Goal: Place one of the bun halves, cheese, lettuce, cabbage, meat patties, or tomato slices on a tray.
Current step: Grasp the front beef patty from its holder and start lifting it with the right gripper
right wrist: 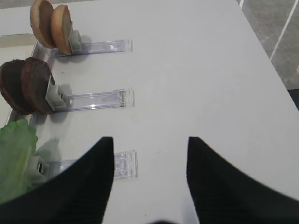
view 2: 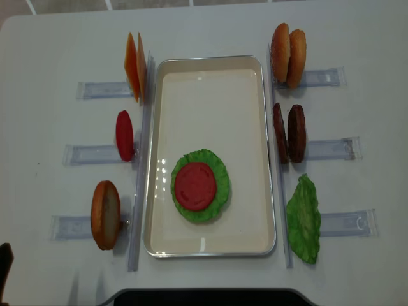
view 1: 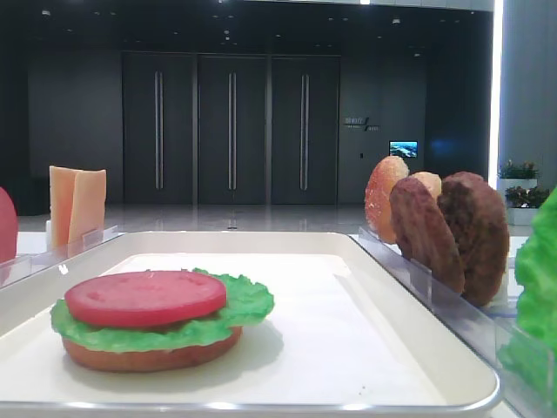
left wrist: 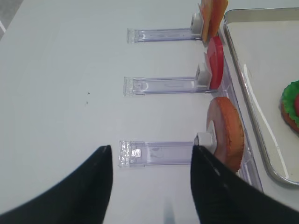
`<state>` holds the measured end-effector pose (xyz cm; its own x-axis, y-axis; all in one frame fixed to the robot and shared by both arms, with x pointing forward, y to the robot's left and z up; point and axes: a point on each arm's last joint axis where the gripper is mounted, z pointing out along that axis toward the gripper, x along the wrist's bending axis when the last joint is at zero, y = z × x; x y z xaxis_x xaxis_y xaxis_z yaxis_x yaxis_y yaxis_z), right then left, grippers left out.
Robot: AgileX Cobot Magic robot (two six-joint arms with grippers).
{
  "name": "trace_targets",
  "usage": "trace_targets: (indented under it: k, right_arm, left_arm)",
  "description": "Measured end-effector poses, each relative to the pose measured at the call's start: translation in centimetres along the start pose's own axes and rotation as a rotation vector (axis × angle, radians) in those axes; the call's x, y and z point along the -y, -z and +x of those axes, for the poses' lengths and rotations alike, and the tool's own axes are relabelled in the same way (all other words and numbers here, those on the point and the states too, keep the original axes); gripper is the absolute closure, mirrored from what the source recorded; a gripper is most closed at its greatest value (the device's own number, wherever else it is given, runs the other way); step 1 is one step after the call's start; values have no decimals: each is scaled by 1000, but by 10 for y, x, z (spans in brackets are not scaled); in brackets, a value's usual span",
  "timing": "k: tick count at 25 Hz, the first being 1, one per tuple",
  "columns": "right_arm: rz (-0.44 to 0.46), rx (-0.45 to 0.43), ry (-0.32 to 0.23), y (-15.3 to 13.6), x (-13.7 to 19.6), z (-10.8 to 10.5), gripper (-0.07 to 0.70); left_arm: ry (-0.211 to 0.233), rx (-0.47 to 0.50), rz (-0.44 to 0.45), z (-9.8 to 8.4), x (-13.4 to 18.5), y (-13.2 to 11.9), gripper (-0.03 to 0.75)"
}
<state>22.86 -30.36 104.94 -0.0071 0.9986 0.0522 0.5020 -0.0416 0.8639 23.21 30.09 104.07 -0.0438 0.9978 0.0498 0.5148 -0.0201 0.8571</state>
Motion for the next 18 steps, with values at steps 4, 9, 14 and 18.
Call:
trace_targets:
  k: [4, 9, 14, 18]
  right_arm:
    - [36, 4, 2, -1, -13, 1, 287]
    - [219, 19, 11, -28, -53, 6, 300]
    - [395, 33, 23, -72, -90, 11, 303]
    - [553, 45, 29, -120, -113, 15, 303]
  left_arm:
    - [0, 0, 0, 0, 0, 0, 307]
    - [0, 0, 0, 0, 0, 0, 307]
    - [0, 0, -1, 0, 0, 0, 307]
    - [0, 0, -1, 0, 0, 0, 307]
